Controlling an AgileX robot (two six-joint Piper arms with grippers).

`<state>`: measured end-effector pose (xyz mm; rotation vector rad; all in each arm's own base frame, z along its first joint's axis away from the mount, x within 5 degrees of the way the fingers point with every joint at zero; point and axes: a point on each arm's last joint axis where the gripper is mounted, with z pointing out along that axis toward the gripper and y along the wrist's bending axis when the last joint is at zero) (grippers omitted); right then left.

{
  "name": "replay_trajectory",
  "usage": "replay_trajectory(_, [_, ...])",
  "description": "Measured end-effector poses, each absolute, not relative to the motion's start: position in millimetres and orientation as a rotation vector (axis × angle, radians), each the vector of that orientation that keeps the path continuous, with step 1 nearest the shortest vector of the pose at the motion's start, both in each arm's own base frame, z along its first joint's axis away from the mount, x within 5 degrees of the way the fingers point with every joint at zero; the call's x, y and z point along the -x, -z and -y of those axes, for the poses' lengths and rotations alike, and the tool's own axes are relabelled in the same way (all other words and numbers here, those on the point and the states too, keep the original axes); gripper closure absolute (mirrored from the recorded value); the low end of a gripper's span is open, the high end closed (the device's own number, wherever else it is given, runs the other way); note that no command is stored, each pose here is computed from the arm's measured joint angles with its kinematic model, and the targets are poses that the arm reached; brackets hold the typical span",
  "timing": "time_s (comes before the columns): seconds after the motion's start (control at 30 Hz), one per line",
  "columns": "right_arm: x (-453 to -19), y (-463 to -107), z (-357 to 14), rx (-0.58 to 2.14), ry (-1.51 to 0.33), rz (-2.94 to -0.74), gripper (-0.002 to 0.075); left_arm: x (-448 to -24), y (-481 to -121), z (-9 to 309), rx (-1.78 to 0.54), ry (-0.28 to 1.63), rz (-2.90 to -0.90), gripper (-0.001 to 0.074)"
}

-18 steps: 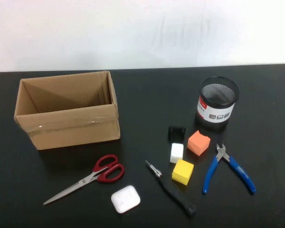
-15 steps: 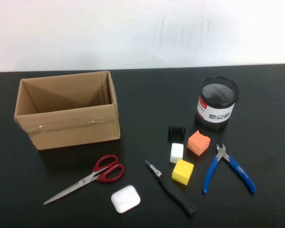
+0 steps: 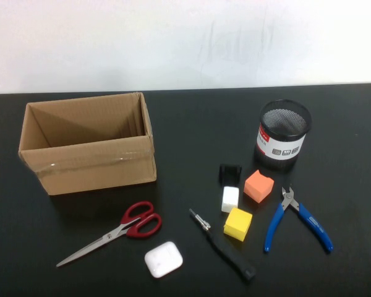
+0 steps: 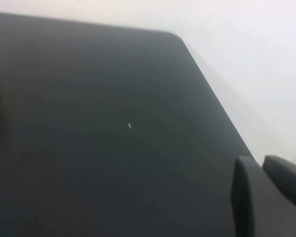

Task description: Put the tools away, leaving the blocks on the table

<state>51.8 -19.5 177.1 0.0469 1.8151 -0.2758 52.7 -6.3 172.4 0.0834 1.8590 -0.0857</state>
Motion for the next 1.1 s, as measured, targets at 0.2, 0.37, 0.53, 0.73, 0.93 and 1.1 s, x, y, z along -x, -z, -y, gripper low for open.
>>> replay_trajectory(0.2, [-54.9, -185.2, 13.0, 0.010, 0.221, -1.711, 0.0733, -52.7, -172.4, 6.3, -0.083, 0.086, -1.859, 0.0739])
replay_trajectory(0.37, [-56.5, -197.1, 4.8, 0.086, 0.165, -1.575, 0.0733, -52.7, -172.4, 6.3, -0.083, 0.086, -1.859, 0.0739])
replay_trajectory(0.53, [-56.0, -207.9, -3.2, 0.162, 0.121, -1.448, 0.0733, -52.7, -172.4, 6.3, -0.083, 0.086, -1.859, 0.0739])
replay_trajectory(0.73, [-53.2, -219.3, -12.1, 0.233, 0.063, -1.309, 0.0733, -52.7, -172.4, 6.3, -0.083, 0.086, -1.859, 0.0739])
replay_trajectory(0.93, [-52.3, -221.9, -13.0, 0.187, -0.011, -1.281, 0.0733, -52.7, -172.4, 6.3, -0.083, 0.086, -1.859, 0.0739])
replay_trajectory(1.1, [-47.8, -233.4, -15.0, 0.106, -0.162, -1.158, 0.0733, -52.7, -172.4, 6.3, -0.083, 0.086, -1.859, 0.0739])
